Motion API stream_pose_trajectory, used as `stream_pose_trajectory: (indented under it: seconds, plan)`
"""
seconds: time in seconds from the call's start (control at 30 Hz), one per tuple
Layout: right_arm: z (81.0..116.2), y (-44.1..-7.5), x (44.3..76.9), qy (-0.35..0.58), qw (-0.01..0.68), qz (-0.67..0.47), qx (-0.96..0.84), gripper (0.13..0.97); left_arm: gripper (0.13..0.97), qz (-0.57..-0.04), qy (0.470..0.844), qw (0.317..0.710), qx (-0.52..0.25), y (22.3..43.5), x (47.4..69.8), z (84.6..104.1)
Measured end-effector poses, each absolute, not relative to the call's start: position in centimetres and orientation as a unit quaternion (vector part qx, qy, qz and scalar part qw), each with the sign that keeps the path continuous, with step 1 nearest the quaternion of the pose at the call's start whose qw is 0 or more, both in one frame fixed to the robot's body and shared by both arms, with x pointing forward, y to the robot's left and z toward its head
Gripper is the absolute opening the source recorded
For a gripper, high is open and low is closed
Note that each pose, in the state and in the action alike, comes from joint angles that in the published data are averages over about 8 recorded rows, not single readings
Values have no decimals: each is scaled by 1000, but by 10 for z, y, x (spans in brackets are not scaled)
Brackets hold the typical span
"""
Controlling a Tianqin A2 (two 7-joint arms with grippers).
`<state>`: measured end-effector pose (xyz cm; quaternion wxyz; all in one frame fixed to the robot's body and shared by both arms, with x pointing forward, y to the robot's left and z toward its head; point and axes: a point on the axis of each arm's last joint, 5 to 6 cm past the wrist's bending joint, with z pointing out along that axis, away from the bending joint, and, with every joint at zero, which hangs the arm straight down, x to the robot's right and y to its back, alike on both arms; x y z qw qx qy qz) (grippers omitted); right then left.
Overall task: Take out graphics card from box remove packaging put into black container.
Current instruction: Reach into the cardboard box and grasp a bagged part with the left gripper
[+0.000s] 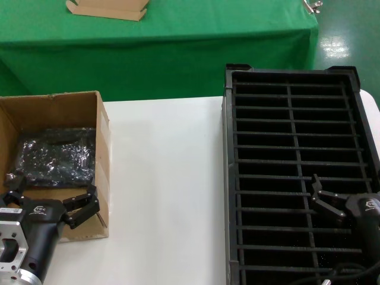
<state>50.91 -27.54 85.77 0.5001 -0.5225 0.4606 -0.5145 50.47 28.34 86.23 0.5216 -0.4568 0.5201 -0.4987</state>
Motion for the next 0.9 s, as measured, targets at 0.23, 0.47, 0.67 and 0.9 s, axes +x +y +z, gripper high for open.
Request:
stream_pose_trajectory:
  seconds: [0.23,0.47,0.67,0.9]
  plan:
    - [858,-275,509,461,500,-515,-522,966,966,-499,520,522,-457,283,505,862]
    - [858,-275,509,461,500,-515,-522,966,966,-499,520,522,-457,283,505,862]
    - [858,-275,509,461,500,-515,-522,966,966,-499,520,522,-457,283,505,862]
    - [858,-275,509,461,500,-515,-522,966,966,-499,520,522,-457,283,505,862]
